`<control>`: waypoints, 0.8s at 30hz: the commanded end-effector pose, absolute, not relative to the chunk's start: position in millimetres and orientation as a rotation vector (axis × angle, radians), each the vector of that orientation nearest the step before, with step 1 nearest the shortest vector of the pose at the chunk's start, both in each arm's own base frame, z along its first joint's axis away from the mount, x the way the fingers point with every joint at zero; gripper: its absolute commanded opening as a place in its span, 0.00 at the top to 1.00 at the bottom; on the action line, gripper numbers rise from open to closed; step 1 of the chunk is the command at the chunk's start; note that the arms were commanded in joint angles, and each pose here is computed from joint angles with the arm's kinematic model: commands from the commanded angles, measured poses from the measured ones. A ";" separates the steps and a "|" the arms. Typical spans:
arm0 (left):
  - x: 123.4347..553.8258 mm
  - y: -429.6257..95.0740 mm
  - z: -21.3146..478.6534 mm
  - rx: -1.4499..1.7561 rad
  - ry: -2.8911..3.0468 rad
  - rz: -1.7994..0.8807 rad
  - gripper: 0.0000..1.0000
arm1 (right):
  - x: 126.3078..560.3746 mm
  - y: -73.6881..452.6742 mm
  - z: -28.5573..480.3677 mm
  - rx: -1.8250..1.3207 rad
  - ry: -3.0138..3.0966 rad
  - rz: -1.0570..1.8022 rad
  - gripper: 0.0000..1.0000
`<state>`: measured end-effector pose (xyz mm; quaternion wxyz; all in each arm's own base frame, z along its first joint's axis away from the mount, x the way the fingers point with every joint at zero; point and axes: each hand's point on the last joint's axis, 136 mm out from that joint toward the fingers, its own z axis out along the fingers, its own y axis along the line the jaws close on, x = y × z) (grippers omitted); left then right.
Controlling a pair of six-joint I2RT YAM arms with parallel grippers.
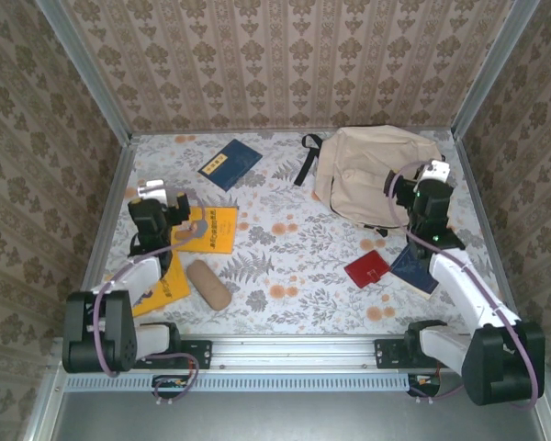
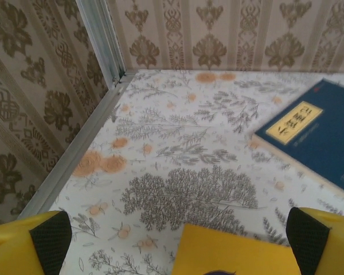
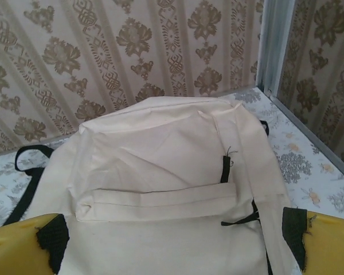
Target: Pack the student bag
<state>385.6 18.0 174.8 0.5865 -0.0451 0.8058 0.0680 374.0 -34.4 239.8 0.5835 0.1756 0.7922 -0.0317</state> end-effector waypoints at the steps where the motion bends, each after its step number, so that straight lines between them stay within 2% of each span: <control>1: 374.1 11.1 180.8 -0.214 2.019 0.052 0.00 | 353.9 -29.9 206.7 0.572 2.105 -0.018 0.00; 9: 371.6 -41.3 200.2 -0.222 2.176 -0.241 0.00 | 414.1 47.0 180.7 0.523 2.330 0.422 0.00; 17: 370.4 -77.7 198.6 -0.186 2.238 -0.392 0.00 | 475.6 103.7 112.2 0.457 2.585 0.413 0.02; 22: 370.2 -94.8 198.7 -0.150 2.254 -0.434 0.00 | 489.8 138.1 77.5 0.457 2.663 0.427 0.04; 24: 370.6 -97.6 196.7 -0.148 2.266 -0.440 0.00 | 482.6 152.8 62.0 0.470 2.720 0.442 0.04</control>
